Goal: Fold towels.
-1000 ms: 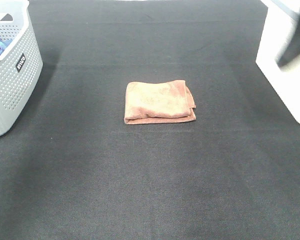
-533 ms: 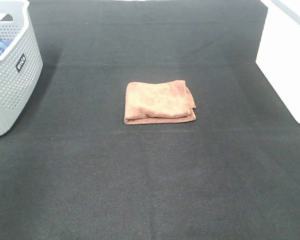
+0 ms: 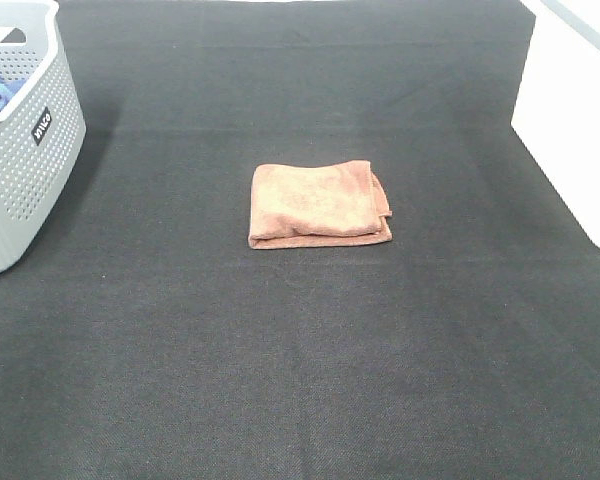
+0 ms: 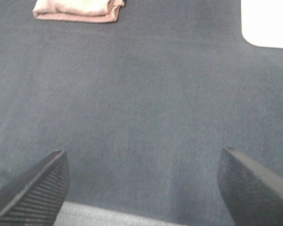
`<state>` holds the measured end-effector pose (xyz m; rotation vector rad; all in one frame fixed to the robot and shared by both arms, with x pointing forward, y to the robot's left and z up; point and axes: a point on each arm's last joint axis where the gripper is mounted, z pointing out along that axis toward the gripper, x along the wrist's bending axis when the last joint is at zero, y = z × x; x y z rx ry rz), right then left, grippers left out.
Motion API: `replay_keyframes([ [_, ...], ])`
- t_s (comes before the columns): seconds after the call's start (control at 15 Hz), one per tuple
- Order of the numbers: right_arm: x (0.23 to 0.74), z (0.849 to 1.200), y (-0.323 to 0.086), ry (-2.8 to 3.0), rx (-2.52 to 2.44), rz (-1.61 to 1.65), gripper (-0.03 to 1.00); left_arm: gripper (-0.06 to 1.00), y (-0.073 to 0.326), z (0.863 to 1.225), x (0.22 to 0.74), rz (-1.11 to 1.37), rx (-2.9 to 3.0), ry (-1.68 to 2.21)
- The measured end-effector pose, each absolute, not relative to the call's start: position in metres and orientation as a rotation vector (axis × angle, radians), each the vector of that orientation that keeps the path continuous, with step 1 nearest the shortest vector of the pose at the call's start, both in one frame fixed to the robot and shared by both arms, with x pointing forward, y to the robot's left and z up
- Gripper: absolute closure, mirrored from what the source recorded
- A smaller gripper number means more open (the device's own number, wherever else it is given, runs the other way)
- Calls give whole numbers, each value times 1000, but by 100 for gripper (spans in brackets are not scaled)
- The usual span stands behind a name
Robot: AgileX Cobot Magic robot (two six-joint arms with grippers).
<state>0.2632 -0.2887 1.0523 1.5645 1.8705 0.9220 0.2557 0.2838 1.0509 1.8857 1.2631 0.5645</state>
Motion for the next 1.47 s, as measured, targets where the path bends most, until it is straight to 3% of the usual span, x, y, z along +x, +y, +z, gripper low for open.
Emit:
replay_keyframes([
  [1.47,264,1052,-289,1845,1581,914,16,27,284,1051,257,628,1866,1305],
])
